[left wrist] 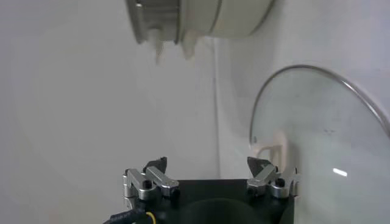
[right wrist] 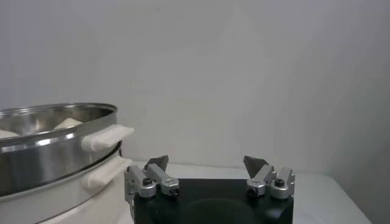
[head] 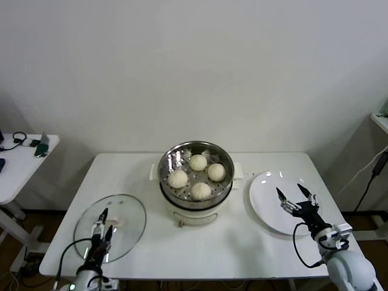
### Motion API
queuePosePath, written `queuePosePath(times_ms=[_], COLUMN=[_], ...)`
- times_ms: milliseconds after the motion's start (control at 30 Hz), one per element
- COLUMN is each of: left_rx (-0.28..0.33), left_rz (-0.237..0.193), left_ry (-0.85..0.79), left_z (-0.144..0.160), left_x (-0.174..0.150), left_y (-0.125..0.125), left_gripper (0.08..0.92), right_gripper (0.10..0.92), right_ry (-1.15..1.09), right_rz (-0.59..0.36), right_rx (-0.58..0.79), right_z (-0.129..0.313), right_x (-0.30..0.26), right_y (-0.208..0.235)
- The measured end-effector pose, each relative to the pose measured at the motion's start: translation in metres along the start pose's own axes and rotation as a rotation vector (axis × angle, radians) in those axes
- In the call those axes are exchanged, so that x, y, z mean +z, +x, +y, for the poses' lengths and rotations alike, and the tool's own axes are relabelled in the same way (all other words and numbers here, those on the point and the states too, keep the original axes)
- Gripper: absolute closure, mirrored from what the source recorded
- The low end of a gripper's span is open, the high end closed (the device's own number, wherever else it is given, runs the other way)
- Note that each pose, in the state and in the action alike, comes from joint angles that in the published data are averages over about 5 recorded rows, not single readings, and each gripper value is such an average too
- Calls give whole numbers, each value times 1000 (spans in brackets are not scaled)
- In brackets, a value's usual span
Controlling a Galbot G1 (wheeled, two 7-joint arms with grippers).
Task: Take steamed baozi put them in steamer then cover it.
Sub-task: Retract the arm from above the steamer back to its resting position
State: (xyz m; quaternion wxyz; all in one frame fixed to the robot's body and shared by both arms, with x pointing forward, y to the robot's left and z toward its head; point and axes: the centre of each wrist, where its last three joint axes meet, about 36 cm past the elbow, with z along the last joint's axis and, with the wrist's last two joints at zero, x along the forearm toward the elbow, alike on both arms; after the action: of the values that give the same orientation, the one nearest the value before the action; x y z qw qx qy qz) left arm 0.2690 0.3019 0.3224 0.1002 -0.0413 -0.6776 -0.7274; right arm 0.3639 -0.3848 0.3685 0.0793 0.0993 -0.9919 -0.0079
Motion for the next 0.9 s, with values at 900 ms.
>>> queuePosePath(times_ms=[900], left_rx=[-22], left_rz=[11], left_ry=[-49], left_z=[-34], left_x=[26], left_y=[-61], left_gripper=[177], right_gripper=[200], right_ry=[15], right_rz=[-3], right_rx=[72], right_z=[-11], right_x=[8], right_y=[16])
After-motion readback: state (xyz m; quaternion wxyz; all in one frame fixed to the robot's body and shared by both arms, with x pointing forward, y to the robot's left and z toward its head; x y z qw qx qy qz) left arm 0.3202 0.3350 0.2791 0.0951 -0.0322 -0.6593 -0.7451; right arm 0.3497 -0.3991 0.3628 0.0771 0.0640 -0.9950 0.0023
